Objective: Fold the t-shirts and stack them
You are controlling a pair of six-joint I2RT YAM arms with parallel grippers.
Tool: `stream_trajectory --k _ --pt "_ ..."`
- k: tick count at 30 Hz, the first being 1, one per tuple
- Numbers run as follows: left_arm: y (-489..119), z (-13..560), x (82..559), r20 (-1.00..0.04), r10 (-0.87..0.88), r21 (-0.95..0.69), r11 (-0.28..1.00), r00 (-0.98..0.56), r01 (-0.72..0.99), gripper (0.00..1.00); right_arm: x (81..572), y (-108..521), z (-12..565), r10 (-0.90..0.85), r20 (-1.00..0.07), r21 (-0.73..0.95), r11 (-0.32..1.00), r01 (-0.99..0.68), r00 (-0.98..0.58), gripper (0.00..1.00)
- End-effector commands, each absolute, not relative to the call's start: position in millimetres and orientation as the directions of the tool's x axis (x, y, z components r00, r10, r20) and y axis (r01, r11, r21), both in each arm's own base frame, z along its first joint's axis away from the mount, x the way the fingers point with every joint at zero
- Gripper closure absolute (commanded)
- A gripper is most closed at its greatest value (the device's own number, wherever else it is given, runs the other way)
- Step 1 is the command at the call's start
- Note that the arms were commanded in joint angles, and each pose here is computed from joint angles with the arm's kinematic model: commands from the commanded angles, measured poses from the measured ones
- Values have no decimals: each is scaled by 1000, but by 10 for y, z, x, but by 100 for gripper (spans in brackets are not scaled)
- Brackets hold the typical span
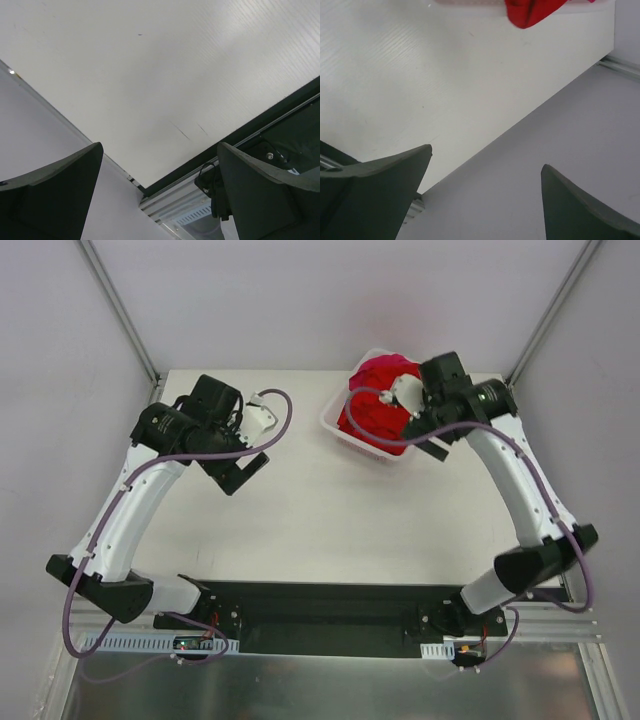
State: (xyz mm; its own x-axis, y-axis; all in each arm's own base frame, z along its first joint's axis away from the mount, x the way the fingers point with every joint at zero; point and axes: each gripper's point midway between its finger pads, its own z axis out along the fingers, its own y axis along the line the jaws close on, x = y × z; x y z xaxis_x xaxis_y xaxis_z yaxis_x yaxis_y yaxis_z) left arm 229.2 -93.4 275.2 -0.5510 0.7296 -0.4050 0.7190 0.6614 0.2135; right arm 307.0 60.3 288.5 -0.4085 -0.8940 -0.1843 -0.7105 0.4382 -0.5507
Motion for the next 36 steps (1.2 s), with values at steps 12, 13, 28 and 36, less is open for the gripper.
stream_trajectory --k 12,13,28,36 --pt "-190 3063 2546 -474 656 449 754 -588 480 1 5108 932 2224 -668 -467 -458 743 -489 -579 4" --pt "-144 3020 2528 -455 680 476 731 -575 489 1 5199 869 2280 -663 -490 -488 747 -453 -566 4" --pt "157 3125 2502 -470 604 506 782 -643 365 1 5523 976 1922 -607 -593 -396 792 -465 -529 4" --pt "243 3188 2492 -490 566 493 807 -663 324 1 5323 991 1515 -644 -507 -301 755 -583 -572 2"
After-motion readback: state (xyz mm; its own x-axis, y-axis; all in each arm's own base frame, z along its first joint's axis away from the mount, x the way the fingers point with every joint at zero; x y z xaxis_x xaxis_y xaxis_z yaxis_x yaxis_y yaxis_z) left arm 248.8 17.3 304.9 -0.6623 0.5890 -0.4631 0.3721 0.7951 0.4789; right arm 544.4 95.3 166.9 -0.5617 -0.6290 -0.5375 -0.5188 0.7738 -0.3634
